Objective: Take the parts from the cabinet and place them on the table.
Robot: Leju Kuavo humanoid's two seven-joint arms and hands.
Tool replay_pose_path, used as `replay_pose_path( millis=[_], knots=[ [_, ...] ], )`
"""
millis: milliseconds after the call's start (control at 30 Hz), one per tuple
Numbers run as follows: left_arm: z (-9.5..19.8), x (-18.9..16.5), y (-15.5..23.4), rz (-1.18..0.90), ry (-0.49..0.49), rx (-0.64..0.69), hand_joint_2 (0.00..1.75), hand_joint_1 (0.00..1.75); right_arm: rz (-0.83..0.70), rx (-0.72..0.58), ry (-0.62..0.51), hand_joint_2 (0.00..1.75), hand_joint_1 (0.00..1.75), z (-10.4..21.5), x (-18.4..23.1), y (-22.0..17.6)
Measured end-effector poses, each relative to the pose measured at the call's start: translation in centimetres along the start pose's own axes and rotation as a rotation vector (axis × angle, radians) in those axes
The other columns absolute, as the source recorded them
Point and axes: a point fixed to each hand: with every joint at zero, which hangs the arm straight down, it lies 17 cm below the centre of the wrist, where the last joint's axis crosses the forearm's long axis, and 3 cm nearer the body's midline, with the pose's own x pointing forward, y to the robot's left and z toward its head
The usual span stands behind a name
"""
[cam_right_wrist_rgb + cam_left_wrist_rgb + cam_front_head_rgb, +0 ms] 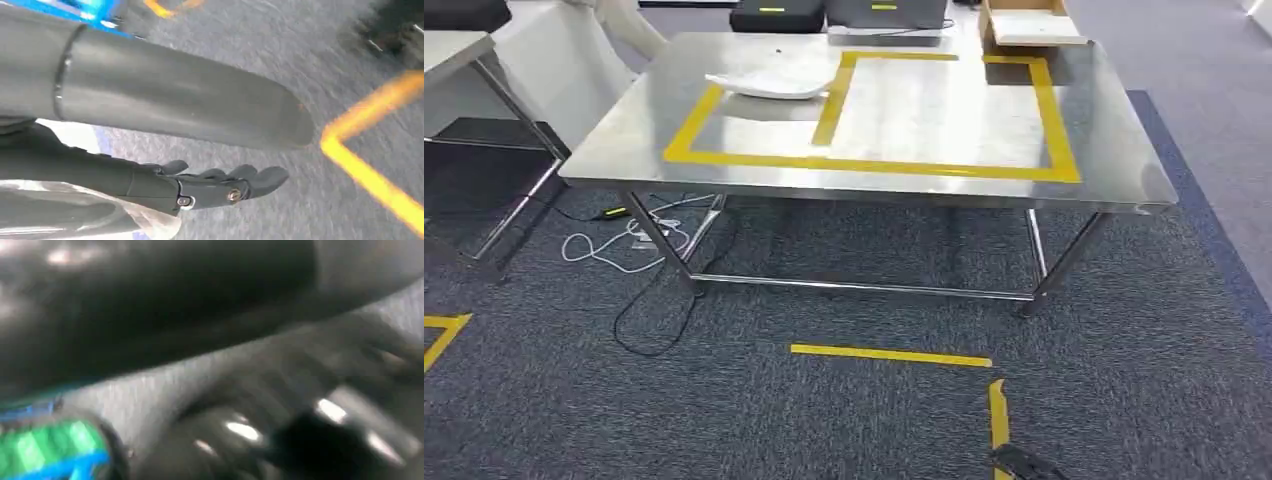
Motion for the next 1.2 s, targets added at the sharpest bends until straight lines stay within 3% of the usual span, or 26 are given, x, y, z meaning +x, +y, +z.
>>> replay_pose_path(
  millis=[133,367,533,700,833,967,1067,1200],
  knots=[
    [0.0,3.5,-0.3,0.062,-0.015,-0.01,0.0,0.0,0.002,-0.001,-0.002,0.0,0.0,0.0,0.0,0.1],
    [0.1,4.5,-0.6,0.028,-0.015,-0.022,0.0,0.0,-0.007,-0.001,-0.041,0.0,0.0,0.0,0.7,0.3],
    [0.2,6.0,-0.5,0.046,-0.023,0.03,0.0,0.0,0.103,-0.028,-0.08,0.0,0.0,-0.4,1.1,4.1],
    [0.2,4.6,-0.7,0.143,0.007,0.045,0.0,0.0,0.318,0.015,-0.126,0.0,0.0,-0.4,0.5,10.0],
    [-0.1,0.7,0.2,0.149,0.052,-0.042,0.0,0.0,0.438,0.05,-0.203,0.0,0.0,0.7,5.4,11.1],
    [-0.2,-4.1,3.0,0.213,0.152,-0.016,0.0,0.0,0.481,0.046,-0.26,0.0,0.0,1.5,8.5,11.7],
    [0.0,-7.0,4.0,0.3,0.205,0.006,0.0,0.0,0.513,0.047,-0.242,0.0,0.0,1.5,8.2,12.2],
    [0.1,-8.2,4.5,0.35,0.22,0.015,0.0,0.0,0.525,0.07,-0.229,0.0,0.0,1.3,6.7,13.5]
  ],
)
